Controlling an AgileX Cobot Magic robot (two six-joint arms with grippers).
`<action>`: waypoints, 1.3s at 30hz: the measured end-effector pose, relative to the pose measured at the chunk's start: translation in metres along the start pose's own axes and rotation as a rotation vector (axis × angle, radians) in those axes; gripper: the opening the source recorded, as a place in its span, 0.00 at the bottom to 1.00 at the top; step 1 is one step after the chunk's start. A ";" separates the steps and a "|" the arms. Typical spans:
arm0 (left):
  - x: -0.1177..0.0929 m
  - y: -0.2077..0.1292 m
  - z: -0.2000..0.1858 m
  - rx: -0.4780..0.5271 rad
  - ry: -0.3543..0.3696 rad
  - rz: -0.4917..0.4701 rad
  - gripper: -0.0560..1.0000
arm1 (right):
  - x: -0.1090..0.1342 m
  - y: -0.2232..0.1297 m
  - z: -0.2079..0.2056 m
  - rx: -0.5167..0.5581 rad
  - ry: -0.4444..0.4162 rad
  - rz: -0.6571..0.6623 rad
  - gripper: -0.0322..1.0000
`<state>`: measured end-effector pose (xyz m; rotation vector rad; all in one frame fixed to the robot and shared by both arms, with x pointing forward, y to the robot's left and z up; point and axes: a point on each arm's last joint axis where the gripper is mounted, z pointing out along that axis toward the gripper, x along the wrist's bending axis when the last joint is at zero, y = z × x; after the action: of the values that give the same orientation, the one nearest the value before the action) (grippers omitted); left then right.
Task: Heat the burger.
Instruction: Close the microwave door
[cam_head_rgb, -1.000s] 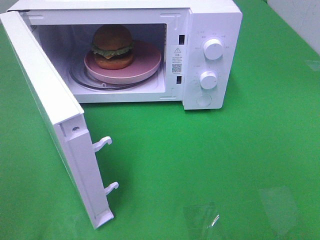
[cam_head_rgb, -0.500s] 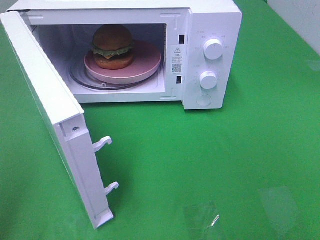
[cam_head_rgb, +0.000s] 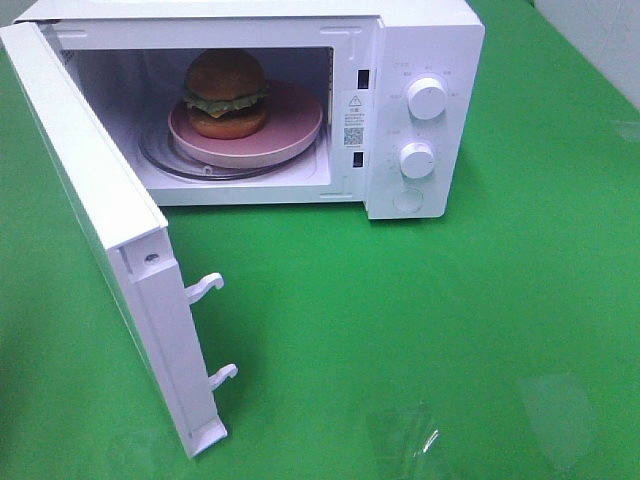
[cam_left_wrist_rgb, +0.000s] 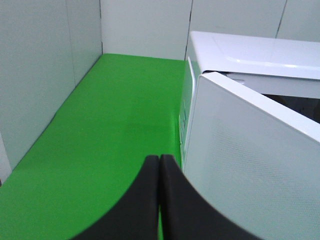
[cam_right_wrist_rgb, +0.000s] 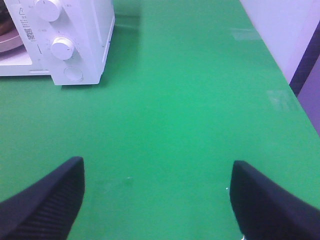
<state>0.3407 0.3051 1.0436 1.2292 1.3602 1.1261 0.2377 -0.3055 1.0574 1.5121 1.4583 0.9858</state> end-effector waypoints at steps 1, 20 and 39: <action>0.000 0.000 0.000 0.000 0.000 0.000 0.05 | 0.000 0.000 0.000 0.000 0.000 0.000 0.77; 0.010 -0.034 0.059 -0.005 0.080 -0.016 0.05 | 0.000 0.000 0.000 0.000 0.000 0.000 0.77; -0.017 -0.050 0.108 0.030 -0.237 0.070 0.05 | 0.000 0.000 0.000 0.000 0.000 0.000 0.77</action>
<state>0.4422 0.2882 0.9818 1.3932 1.1668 0.9762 0.2377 -0.3055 1.0574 1.5121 1.4583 0.9858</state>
